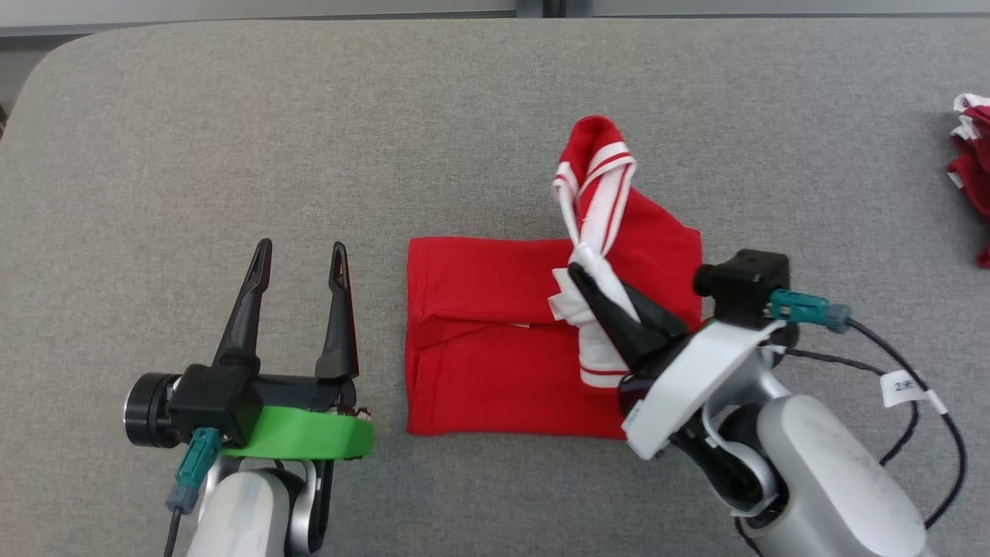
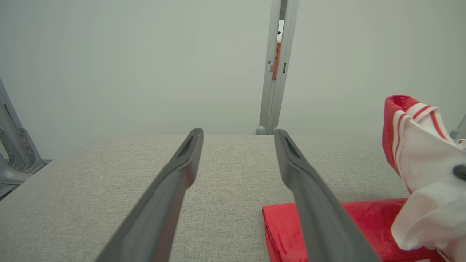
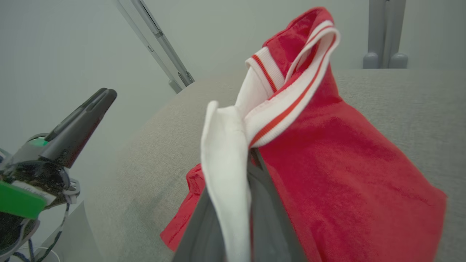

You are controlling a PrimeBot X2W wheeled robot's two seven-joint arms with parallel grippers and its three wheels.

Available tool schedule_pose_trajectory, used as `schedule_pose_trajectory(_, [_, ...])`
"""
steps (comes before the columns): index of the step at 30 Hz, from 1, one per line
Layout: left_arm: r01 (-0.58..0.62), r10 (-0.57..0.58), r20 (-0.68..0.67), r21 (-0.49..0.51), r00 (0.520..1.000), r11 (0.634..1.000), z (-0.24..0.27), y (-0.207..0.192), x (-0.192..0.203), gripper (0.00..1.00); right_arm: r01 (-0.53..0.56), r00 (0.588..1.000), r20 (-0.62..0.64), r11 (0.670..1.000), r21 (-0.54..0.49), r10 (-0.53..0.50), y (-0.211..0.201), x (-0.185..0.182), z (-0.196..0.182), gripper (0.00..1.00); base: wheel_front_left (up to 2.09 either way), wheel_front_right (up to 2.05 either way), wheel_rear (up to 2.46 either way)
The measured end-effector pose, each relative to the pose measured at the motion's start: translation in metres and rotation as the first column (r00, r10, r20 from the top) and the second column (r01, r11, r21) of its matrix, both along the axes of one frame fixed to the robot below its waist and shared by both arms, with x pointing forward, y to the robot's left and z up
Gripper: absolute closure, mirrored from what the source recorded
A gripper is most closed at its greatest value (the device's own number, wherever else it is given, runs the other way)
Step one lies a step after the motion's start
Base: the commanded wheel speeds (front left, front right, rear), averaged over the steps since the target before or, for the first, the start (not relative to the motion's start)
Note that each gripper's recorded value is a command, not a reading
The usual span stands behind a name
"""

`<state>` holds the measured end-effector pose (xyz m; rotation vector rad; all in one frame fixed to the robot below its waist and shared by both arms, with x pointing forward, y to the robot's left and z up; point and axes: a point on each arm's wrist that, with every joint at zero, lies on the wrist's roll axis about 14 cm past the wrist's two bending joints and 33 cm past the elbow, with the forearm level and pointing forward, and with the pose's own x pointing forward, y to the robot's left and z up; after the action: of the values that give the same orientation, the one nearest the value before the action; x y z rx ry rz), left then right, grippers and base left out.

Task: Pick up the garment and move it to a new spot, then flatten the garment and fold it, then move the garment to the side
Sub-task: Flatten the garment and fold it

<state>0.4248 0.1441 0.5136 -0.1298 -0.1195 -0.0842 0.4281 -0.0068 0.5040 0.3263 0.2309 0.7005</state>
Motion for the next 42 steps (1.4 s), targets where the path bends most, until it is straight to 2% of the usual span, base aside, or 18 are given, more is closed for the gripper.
schedule_pose_trajectory(4, [-0.017,0.017,-0.011,0.006,1.000,1.000,-0.003,0.006,-0.002,0.00,-0.076,0.994,-0.078,0.996,0.048,0.079,0.043,-0.010,-0.019,1.00,0.00,0.00,0.00])
schedule_pose_trajectory(8, [-0.025,0.025,-0.019,0.011,0.999,1.000,-0.006,0.009,-0.001,0.00,-0.108,0.986,-0.123,0.992,0.063,0.115,0.065,-0.014,-0.038,1.00,0.00,0.00,0.00])
schedule_pose_trajectory(9, [-0.026,0.027,-0.026,0.014,0.999,1.000,-0.008,0.010,-0.001,0.00,-0.113,0.984,-0.129,0.991,0.066,0.120,0.069,-0.014,-0.042,0.93,0.00,0.00,0.00])
schedule_pose_trajectory(10, [-0.028,0.028,-0.029,0.014,0.999,1.000,-0.010,0.010,-0.001,0.00,-0.119,0.983,-0.135,0.991,0.068,0.127,0.072,-0.014,-0.045,0.31,0.00,0.00,0.00])
schedule_pose_trajectory(11, [-0.030,0.030,-0.033,0.015,0.999,0.999,-0.011,0.011,0.000,0.00,-0.120,0.983,-0.133,0.989,0.082,0.130,0.075,-0.013,-0.045,0.00,0.00,0.00,0.00])
schedule_pose_trajectory(15, [-0.033,0.034,-0.047,0.016,0.998,0.999,-0.016,0.012,0.001,0.00,-0.127,0.989,-0.064,0.983,0.132,0.137,0.084,-0.009,-0.033,0.00,0.00,0.00,0.00])
schedule_pose_trajectory(20, [-0.023,0.023,-0.046,0.013,0.999,1.000,-0.017,0.008,0.003,0.00,-0.105,0.987,0.140,0.983,0.150,0.084,0.068,0.005,0.000,0.00,0.00,0.00,0.00])
schedule_pose_trajectory(24, [-0.019,0.019,-0.038,0.015,0.999,1.000,-0.015,0.006,0.006,0.00,-0.002,0.961,0.275,0.988,0.154,-0.041,0.027,0.026,0.029,0.00,0.00,0.00,0.00])
schedule_pose_trajectory(27, [-0.015,0.016,-0.034,0.016,0.999,1.000,-0.014,0.004,0.008,0.00,0.126,0.934,0.322,0.985,0.115,-0.157,-0.021,0.038,0.032,0.00,0.00,0.00,0.00])
schedule_pose_trajectory(31, [-0.005,0.006,-0.033,0.020,0.999,1.000,-0.015,0.000,0.011,0.00,0.304,0.895,0.334,0.952,0.033,-0.297,-0.089,0.040,0.018,0.00,0.00,0.00,0.00])
schedule_pose_trajectory(36, [0.006,-0.005,-0.038,0.027,0.999,1.000,-0.018,-0.004,0.013,0.00,0.477,0.849,0.290,0.876,-0.066,-0.441,-0.159,0.017,-0.010,0.00,0.00,0.00,0.00])
schedule_pose_trajectory(39, [0.008,-0.006,-0.044,0.041,0.999,0.999,-0.020,-0.002,0.011,0.00,0.528,0.829,0.268,0.845,-0.088,-0.491,-0.178,0.000,-0.016,0.00,0.00,0.00,0.00])
schedule_pose_trajectory(42, [0.005,-0.003,-0.050,0.049,0.999,0.999,-0.021,0.000,0.005,0.00,0.548,0.820,0.257,0.832,-0.088,-0.512,-0.182,-0.013,-0.014,0.00,0.00,0.00,0.00])
